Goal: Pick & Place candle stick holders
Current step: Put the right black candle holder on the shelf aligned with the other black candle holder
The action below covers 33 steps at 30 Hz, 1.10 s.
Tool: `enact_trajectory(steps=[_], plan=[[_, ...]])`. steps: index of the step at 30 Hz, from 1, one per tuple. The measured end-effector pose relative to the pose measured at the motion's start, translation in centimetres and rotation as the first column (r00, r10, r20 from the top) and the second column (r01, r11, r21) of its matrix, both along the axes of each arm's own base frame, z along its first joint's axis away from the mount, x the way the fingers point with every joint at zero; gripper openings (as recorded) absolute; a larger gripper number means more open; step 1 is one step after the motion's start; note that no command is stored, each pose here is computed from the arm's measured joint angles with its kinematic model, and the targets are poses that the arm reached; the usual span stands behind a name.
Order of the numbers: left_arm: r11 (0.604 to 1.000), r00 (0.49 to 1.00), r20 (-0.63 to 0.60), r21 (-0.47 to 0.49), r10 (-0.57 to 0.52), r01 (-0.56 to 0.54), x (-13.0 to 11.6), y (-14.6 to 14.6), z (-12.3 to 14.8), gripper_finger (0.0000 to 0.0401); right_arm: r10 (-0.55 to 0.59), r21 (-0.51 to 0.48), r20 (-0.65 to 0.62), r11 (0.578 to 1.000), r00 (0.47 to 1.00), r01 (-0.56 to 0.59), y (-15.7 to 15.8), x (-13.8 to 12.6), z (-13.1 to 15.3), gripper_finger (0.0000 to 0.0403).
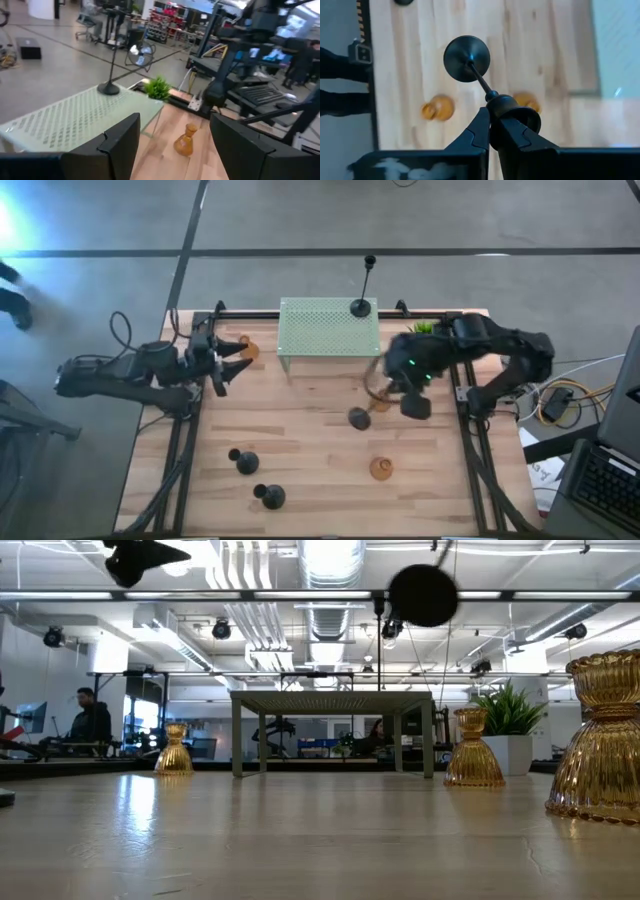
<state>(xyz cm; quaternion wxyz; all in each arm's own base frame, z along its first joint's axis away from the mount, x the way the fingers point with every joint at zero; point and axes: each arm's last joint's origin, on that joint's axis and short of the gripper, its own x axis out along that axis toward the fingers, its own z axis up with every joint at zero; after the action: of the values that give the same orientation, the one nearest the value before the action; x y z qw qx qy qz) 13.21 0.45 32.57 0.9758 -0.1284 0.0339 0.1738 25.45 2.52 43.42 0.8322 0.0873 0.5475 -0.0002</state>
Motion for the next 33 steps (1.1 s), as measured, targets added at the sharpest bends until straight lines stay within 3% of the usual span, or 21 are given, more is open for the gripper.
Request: enact_trajectory(steps=[5,15,22,33], plan=[[0.997,0.995,-0.067,-0.014,-0.077,0.076,1.0,-0.3,0.8,0.0245,0.053,-0.053,0.041,0.997,0.998,-0.051,-1.8,3.2,0.6,0.0010],[0.971,0.944,-0.229,-0.087,-0.237,0.223,5.1,-0.7,-1.2,0.0245,0.109,-0.081,0.075,0.991,0.991,-0.103,-3.6,8.3,-0.1,0.0011],[0.940,0.917,-0.205,-0.085,-0.341,0.331,8.6,-0.2,-1.1,0.0245,0.116,-0.074,0.040,0.991,0.992,-0.113,-3.9,9.8,-1.5,0.0011],[0.902,0.875,-0.221,-0.071,-0.431,0.426,14.6,1.7,-0.6,0.0245,0.114,-0.100,0.067,0.989,0.991,-0.107,-4.1,9.5,-1.0,0.0011]])
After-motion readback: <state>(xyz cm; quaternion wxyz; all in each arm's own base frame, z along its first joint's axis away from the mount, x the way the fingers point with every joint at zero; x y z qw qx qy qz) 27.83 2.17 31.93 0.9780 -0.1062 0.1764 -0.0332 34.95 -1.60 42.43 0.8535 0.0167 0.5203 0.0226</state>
